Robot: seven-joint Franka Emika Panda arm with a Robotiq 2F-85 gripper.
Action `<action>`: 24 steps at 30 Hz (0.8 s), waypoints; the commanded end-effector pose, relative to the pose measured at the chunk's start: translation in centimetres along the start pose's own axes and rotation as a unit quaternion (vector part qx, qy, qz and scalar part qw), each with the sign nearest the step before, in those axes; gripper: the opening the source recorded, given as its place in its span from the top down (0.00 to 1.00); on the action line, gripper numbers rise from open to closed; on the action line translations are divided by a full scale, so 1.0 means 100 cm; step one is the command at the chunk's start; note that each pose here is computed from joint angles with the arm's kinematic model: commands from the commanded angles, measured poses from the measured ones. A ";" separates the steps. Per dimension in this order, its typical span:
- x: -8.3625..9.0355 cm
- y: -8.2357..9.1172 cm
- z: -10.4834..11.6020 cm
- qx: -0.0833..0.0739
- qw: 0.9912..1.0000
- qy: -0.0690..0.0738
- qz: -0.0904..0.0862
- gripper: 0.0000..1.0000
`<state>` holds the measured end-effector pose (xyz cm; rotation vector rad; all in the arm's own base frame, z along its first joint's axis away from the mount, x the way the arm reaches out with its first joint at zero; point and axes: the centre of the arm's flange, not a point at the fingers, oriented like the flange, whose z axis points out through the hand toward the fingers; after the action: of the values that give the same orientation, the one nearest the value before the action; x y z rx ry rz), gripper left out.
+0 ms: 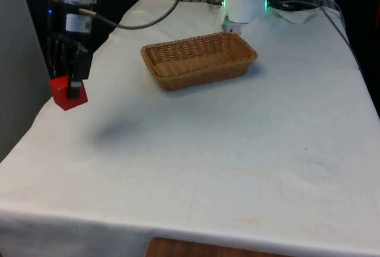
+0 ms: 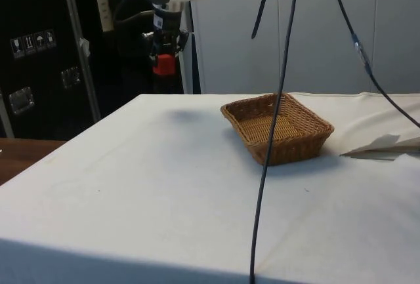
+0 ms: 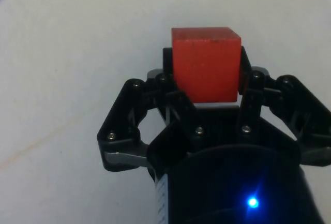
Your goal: Pick up the cube and place it into the basket.
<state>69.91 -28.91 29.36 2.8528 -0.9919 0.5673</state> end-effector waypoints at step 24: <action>-0.032 0.014 -0.044 0.019 1.000 0.002 0.008 0.99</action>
<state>65.60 -27.24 32.12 2.8860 -1.0188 0.5864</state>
